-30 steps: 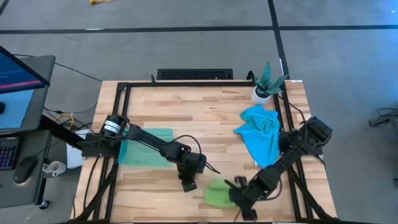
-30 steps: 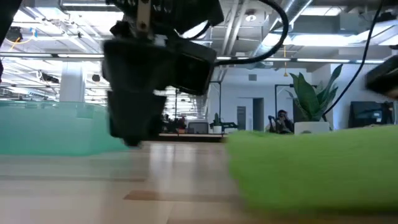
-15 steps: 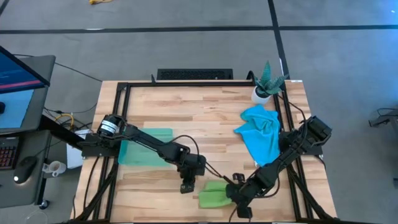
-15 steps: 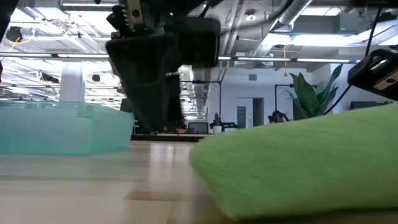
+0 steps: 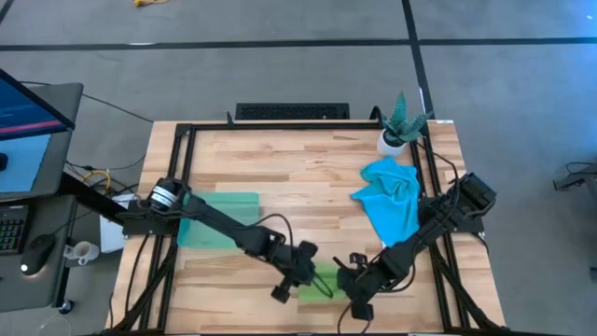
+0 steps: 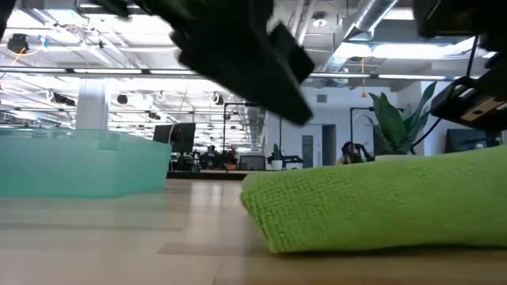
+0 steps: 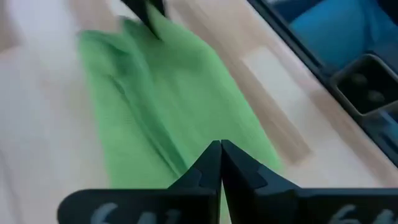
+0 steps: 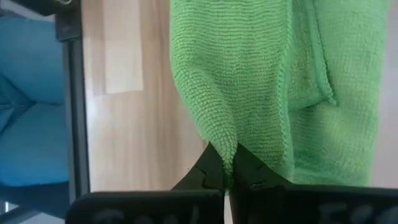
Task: Roll microfiber towels into tight, uniform cylinder then place into a basket
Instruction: Roll the green towel
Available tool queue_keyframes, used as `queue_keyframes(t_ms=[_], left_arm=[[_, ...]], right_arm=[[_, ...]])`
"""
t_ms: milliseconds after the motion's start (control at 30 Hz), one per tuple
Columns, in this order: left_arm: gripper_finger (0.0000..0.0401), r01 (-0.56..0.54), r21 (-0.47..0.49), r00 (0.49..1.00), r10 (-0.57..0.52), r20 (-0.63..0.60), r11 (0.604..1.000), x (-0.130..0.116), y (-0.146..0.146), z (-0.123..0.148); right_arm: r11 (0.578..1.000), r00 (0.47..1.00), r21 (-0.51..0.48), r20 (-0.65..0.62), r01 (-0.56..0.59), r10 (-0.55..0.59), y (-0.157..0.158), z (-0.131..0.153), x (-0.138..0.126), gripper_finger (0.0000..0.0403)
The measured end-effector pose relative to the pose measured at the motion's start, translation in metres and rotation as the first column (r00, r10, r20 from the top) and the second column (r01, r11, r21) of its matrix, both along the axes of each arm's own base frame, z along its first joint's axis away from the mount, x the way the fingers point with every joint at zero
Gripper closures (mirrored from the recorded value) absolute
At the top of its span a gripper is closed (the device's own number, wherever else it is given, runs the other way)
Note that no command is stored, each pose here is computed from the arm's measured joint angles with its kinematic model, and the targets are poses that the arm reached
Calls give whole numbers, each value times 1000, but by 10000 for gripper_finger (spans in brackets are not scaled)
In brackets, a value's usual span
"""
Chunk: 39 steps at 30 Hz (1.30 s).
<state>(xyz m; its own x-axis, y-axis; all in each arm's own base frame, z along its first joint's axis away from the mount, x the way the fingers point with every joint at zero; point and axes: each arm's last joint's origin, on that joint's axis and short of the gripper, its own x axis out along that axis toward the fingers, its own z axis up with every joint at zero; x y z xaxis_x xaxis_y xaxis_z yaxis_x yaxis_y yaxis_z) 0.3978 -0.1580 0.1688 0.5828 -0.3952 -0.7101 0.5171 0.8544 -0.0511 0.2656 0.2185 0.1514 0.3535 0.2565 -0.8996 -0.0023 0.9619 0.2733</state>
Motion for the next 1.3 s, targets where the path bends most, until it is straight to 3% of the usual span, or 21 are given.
queue_keyframes(t_ms=[200,467,900,1300], left_arm=[[401,-10,-58,999,13,51,998,21,19,-15],[401,17,-47,998,-14,64,999,28,28,-28],[401,-87,-81,994,80,-79,993,27,31,-53],[401,-185,-165,976,161,-148,969,27,31,-53]], right_arm=[[1000,1000,-26,-20,15,-15,-7,-1,2,383],[997,999,-68,-26,39,-41,-13,-2,3,387],[989,996,-113,12,94,-94,-13,-1,2,385],[935,956,-202,74,292,-283,-24,7,-3,389]])
